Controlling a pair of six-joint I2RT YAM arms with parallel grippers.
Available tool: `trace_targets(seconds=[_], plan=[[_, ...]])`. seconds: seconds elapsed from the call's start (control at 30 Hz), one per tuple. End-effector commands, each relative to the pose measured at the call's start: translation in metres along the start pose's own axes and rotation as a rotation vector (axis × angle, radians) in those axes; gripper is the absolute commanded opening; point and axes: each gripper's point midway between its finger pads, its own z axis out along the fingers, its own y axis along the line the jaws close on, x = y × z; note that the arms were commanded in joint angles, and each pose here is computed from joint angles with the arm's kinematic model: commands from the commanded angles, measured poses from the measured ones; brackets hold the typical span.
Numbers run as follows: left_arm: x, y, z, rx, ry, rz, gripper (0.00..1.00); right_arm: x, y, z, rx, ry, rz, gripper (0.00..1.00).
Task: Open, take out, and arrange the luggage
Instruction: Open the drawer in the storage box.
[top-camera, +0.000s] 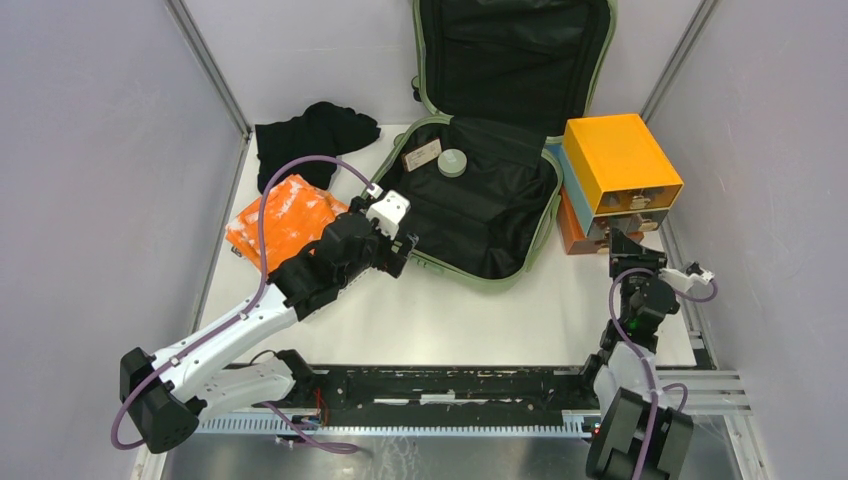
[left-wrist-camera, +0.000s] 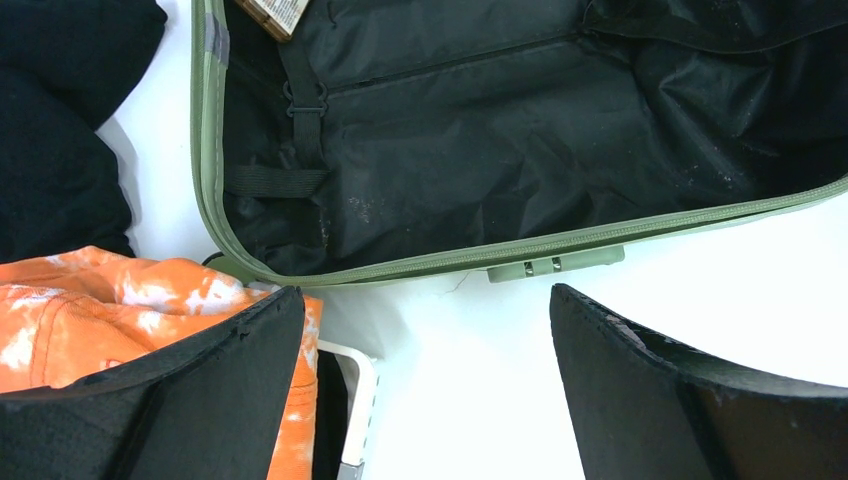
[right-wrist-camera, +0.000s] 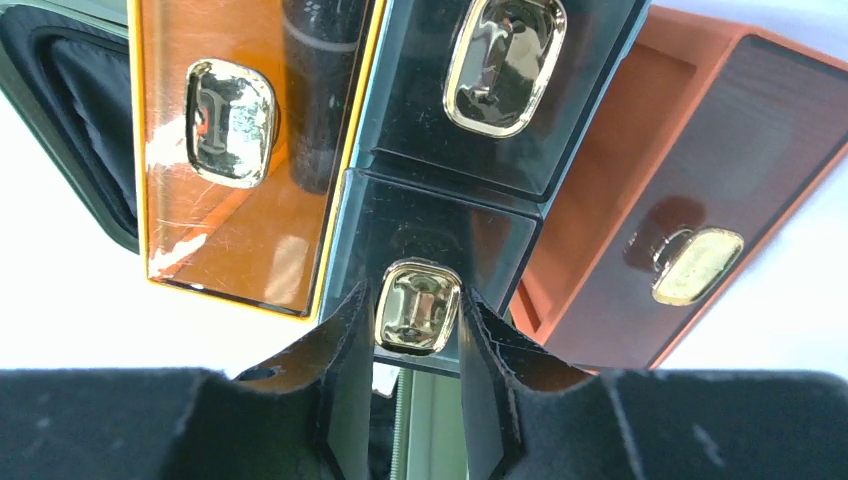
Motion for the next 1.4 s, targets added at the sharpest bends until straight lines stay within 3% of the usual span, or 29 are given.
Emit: trace_targets(seconds=[0.0, 0.33, 0.8, 1.37], plan=[[-0.009, 0.002, 0.000, 0.004, -0.030, 0.024, 0.97, 0.052, -0.100, -0.070, 0.156, 0.073, 0.033, 0.36], [-0.007, 0.000, 0.001, 0.010, -0.023, 0.024, 0.98, 0.060, -0.131, -0.084, 0.264, 0.081, 0.055, 0.45], [-0.006, -0.002, 0.003, 0.020, -0.017, 0.025, 0.98, 0.074, -0.181, -0.102, 0.520, 0.131, 0.090, 0.45], [-0.005, -0.004, 0.004, 0.033, -0.014, 0.022, 0.98, 0.079, -0.200, -0.114, 0.693, 0.197, 0.058, 0.50]])
